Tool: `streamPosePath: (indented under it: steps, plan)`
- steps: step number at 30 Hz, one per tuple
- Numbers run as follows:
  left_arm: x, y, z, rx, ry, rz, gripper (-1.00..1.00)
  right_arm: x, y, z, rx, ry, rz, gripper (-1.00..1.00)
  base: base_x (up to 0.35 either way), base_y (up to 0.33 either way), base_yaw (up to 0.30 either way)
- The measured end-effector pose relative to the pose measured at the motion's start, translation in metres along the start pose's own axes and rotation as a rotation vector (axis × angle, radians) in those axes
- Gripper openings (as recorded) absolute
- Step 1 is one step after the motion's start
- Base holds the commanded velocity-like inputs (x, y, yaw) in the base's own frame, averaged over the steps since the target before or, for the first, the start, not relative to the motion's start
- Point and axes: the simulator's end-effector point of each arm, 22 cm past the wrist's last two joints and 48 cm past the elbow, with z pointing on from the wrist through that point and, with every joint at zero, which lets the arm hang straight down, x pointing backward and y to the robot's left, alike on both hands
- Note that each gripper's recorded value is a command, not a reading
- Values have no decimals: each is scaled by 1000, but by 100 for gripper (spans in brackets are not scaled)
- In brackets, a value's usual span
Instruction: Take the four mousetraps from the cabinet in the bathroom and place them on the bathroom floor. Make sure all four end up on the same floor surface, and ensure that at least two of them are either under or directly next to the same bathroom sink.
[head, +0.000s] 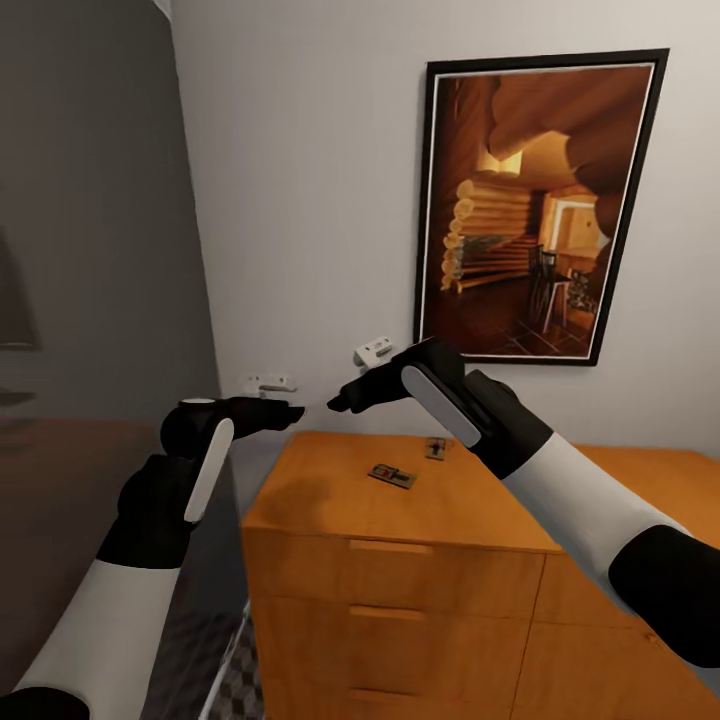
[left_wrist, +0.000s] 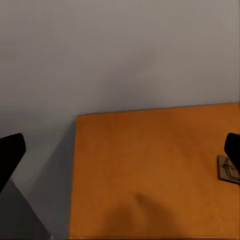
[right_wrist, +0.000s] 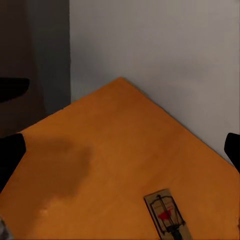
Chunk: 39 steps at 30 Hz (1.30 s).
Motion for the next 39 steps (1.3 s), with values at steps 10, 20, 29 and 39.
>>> streamPosePath:
  steps: [10,20,29,39]
  plan:
    - [1,-2,1,2,2,-1,100,0,-1,0,1,0,2,100,0,-65,104]
    - [4,-7,4,7,12,-7,100,0,-1,0,3,0,0,100,0,-247,14]
    - [5,-8,5,8,13,-7,100,0,-1,0,6,0,0,100,0,-283,2]
    - [5,-8,5,7,14,-7,100,0,-3,0,12,1,0,100,0,-287,0]
